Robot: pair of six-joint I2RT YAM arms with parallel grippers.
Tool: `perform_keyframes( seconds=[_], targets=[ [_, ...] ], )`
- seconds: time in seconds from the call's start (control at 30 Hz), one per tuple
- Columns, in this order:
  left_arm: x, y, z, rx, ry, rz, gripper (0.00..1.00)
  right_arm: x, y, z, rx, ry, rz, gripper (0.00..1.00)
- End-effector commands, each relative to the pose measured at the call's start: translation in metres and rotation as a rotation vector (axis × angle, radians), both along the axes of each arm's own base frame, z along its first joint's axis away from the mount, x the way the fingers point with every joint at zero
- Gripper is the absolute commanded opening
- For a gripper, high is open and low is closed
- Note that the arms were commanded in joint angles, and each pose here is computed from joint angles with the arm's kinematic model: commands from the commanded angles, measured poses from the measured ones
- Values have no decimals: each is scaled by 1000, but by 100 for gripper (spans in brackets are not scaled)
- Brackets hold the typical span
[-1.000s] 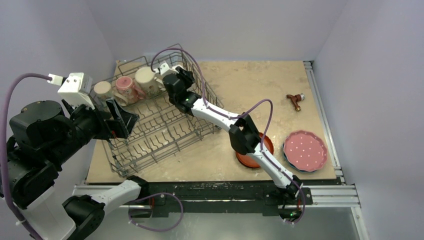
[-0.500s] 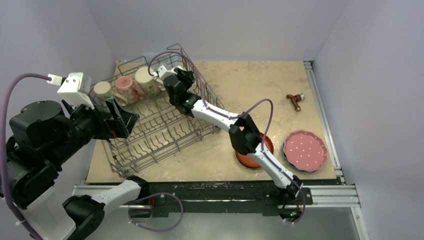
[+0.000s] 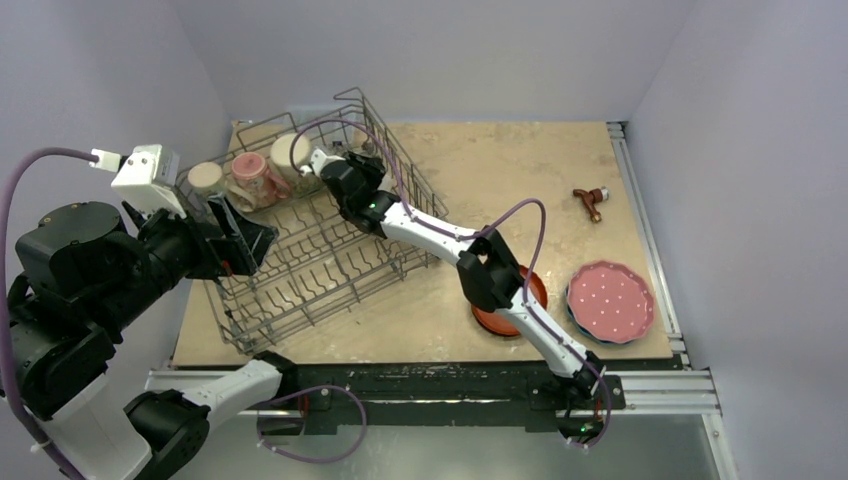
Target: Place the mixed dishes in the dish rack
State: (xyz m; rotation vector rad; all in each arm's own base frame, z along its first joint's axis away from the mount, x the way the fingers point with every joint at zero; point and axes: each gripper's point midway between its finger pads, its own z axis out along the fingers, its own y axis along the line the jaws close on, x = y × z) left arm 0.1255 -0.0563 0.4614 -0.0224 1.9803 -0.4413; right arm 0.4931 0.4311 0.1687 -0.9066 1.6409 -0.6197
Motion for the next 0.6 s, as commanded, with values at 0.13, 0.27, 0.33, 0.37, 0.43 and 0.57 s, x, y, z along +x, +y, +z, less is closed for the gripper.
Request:
perform_keyframes(
  seconds=[0.13,0.27,0.33,0.37,0.43,0.57],
  targets=[
    [-30,8,-34,24,165,3,99,-24,23,8,32,45,90,45],
    [-31,8,-34,14,167,8,98,-34,28,7,34,95,131,70],
    [-31,7,-34,6,168,10,98,-37,28,7,38,115,139,80],
    [-30,7,-35,4,170,11,98,-39,27,7,42,123,137,85],
    [-30,5,-35,-5,173,9,98,-40,26,11,62,132,129,93],
    [-28,1,-36,-28,182,7,98,-44,25,24,130,141,112,99]
  ],
)
